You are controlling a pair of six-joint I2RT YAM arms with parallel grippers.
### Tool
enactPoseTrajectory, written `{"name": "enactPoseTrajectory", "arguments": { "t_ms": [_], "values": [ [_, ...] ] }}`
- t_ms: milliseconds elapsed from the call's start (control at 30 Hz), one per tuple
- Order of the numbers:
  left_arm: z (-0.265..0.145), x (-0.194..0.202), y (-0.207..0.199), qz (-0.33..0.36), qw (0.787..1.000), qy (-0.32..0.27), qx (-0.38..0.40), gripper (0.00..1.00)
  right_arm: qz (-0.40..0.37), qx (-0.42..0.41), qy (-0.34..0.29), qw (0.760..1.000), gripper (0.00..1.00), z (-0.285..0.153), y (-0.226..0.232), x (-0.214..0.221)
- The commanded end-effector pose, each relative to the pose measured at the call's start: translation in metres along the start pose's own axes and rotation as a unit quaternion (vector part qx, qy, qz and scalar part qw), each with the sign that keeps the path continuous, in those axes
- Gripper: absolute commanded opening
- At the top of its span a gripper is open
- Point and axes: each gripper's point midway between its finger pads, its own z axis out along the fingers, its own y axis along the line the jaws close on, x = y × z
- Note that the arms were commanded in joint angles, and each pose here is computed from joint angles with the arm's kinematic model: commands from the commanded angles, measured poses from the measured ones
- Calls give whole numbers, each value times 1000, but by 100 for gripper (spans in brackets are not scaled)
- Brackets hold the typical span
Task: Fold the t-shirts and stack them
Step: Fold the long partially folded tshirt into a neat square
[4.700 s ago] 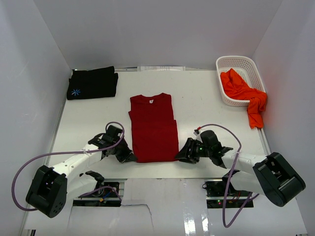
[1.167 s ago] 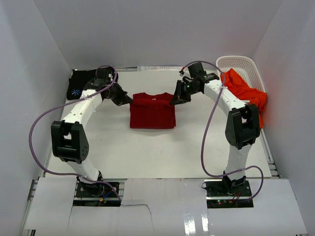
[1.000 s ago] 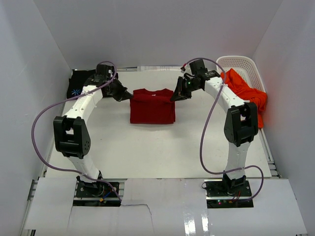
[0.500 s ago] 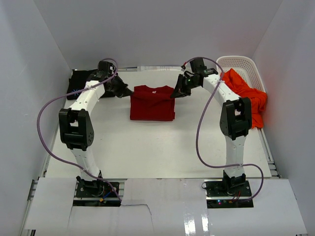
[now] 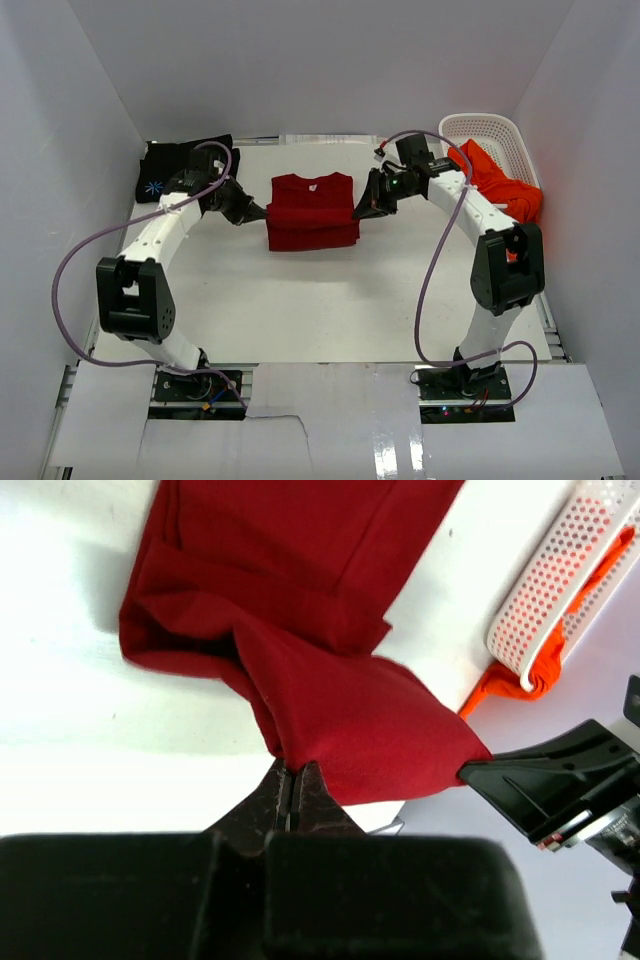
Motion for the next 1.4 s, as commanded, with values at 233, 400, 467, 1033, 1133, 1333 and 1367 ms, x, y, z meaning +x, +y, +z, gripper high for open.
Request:
{"name": "enactPoseTrajectory", "arguments": {
  "t_ms": [233, 400, 467, 1033, 1133, 1333, 1367],
  "values": [
    [-59, 63, 28, 7, 999, -10, 41, 0, -33, -8, 28, 999, 8, -7, 9, 97],
    [-73, 106, 56, 0, 999, 14, 50, 0, -9, 1, 47, 999, 8, -6, -6, 147],
    [-71, 124, 78, -11, 999, 30, 32, 0, -13, -4, 41, 999, 8, -11, -3, 157],
    [-103, 175, 105, -31, 997, 56, 44, 0, -1, -15, 47, 999, 8, -36, 8, 227],
    [-104, 174, 102, -30, 997, 56, 45, 0, -4, -17, 42, 999, 8, -39, 12, 226],
    [-105, 155, 85, -14, 998, 41, 37, 0, -13, -19, 44, 999, 8, -36, 22, 212],
    [-107, 149, 79, -12, 999, 34, 35, 0, -16, -19, 41, 999, 8, -36, 25, 206]
  ]
}}
